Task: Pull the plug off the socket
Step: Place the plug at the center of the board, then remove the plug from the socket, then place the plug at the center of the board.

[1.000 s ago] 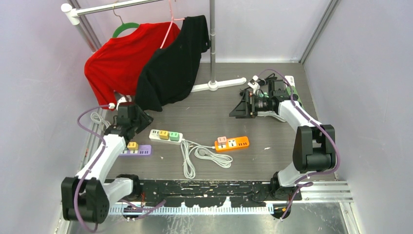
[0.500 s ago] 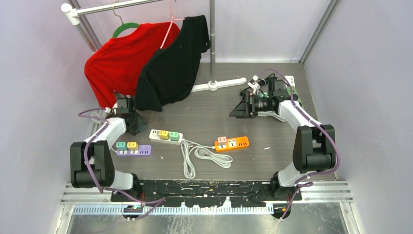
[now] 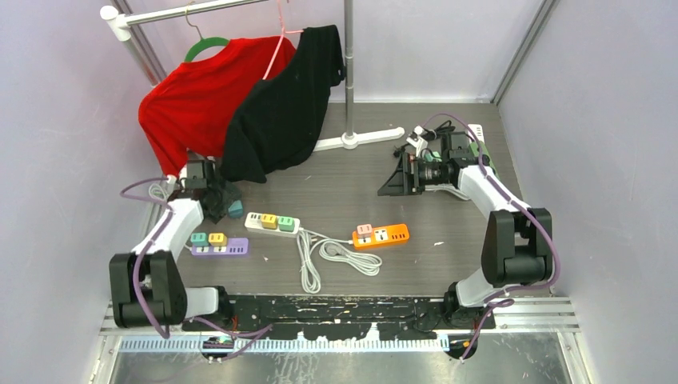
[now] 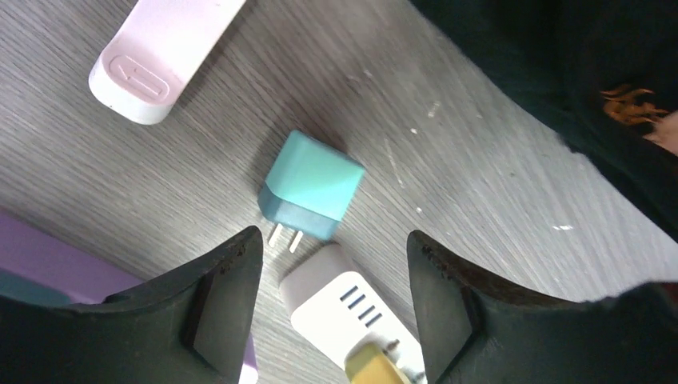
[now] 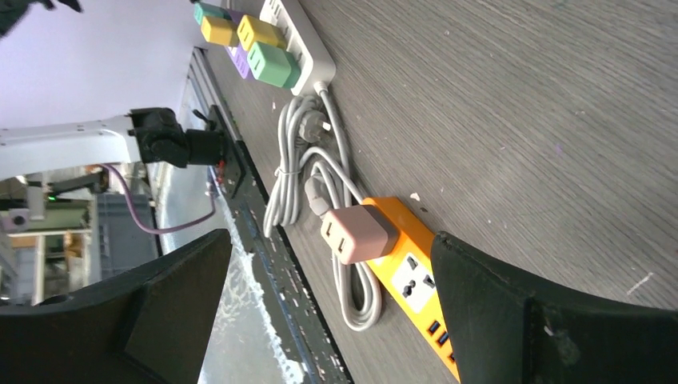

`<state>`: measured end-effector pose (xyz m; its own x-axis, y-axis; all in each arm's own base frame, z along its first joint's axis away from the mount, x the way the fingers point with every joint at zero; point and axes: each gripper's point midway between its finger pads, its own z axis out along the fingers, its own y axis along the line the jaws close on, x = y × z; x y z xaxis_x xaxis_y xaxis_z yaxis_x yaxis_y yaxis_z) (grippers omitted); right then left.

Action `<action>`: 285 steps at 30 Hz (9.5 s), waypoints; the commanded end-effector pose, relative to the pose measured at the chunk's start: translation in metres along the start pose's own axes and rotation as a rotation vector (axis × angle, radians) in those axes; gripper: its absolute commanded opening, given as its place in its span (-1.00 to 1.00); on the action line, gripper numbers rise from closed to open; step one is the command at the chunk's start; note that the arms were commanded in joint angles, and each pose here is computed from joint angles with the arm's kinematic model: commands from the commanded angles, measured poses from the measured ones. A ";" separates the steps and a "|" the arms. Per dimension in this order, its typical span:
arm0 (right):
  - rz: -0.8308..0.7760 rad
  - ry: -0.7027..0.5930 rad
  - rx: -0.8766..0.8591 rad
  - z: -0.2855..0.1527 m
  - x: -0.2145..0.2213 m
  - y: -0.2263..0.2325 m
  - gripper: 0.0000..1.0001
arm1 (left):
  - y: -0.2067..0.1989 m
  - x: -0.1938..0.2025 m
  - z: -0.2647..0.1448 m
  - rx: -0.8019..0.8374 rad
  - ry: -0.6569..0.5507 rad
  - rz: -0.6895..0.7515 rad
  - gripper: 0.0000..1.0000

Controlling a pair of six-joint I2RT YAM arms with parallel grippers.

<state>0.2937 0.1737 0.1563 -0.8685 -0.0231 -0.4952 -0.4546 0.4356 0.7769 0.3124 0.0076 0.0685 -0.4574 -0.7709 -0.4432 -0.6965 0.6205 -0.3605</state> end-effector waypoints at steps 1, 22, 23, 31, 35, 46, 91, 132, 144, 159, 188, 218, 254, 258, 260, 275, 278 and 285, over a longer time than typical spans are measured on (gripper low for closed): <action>-0.267 -0.029 0.034 -0.015 -0.007 0.019 1.00 | -0.026 -0.016 -0.041 0.158 -0.056 -0.023 0.28; -1.326 0.224 -0.239 0.012 0.104 0.029 0.77 | -0.110 0.163 -0.204 1.372 0.066 0.588 0.34; -1.331 0.214 -0.214 0.016 0.100 0.027 0.74 | -0.109 0.173 -0.204 1.386 0.060 0.610 0.34; -1.273 0.152 -0.055 0.038 0.071 0.011 0.53 | -0.111 0.226 -0.200 1.373 -0.107 0.932 0.39; -1.271 0.167 -0.033 0.049 0.071 0.008 0.41 | -0.114 0.240 -0.185 1.296 -0.194 1.078 0.46; -1.275 0.256 -0.076 0.067 0.088 0.003 0.05 | -0.133 0.263 -0.184 1.418 -0.427 1.305 1.00; -1.253 0.235 -0.140 0.026 0.086 -0.004 -0.75 | -0.197 0.375 -0.108 1.733 -0.201 1.502 0.39; -1.152 0.185 -0.157 0.042 0.084 0.011 -0.98 | -0.172 0.373 -0.080 1.661 -0.068 1.458 -0.94; -1.303 0.288 -0.387 0.024 0.131 0.023 -0.98 | -0.171 0.372 -0.079 1.652 -0.054 1.460 -0.95; -1.165 0.155 -0.241 0.009 0.087 0.020 -0.98 | -0.175 0.368 -0.082 1.623 -0.039 1.429 -0.86; -0.172 0.025 -0.101 -0.008 0.005 0.026 -0.98 | -0.183 0.263 -0.197 1.411 0.050 0.900 1.00; 0.156 0.047 -0.095 0.010 0.004 0.010 -0.98 | -0.229 0.259 -0.188 0.609 -0.114 0.870 0.94; 0.151 0.082 -0.109 0.012 0.009 0.013 -0.97 | -0.274 0.308 -0.155 0.608 -0.051 1.074 -0.09; 0.146 0.083 -0.109 0.012 0.010 0.012 -0.96 | -0.271 0.310 -0.155 0.632 -0.020 1.062 -0.66; 0.134 0.085 -0.112 0.012 0.011 0.013 -0.78 | -0.271 0.309 -0.156 0.648 -0.015 1.052 -0.85; -0.007 0.094 -0.159 0.005 0.017 0.024 0.33 | -0.223 0.246 -0.162 0.621 -0.156 0.957 -1.00; -0.007 0.096 -0.159 0.005 0.018 0.024 0.33 | -0.207 0.228 -0.163 0.594 -0.199 0.945 -1.00; -0.010 0.098 -0.160 0.005 0.019 0.023 0.33 | -0.159 0.160 -0.165 0.449 -0.380 0.856 -1.00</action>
<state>0.2646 0.1849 0.1412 -0.9153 -0.1105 -0.3873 -0.4015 0.3262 0.8558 0.2478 -0.2841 0.1665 -0.5399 0.0808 -0.8378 0.2490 0.9662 -0.0672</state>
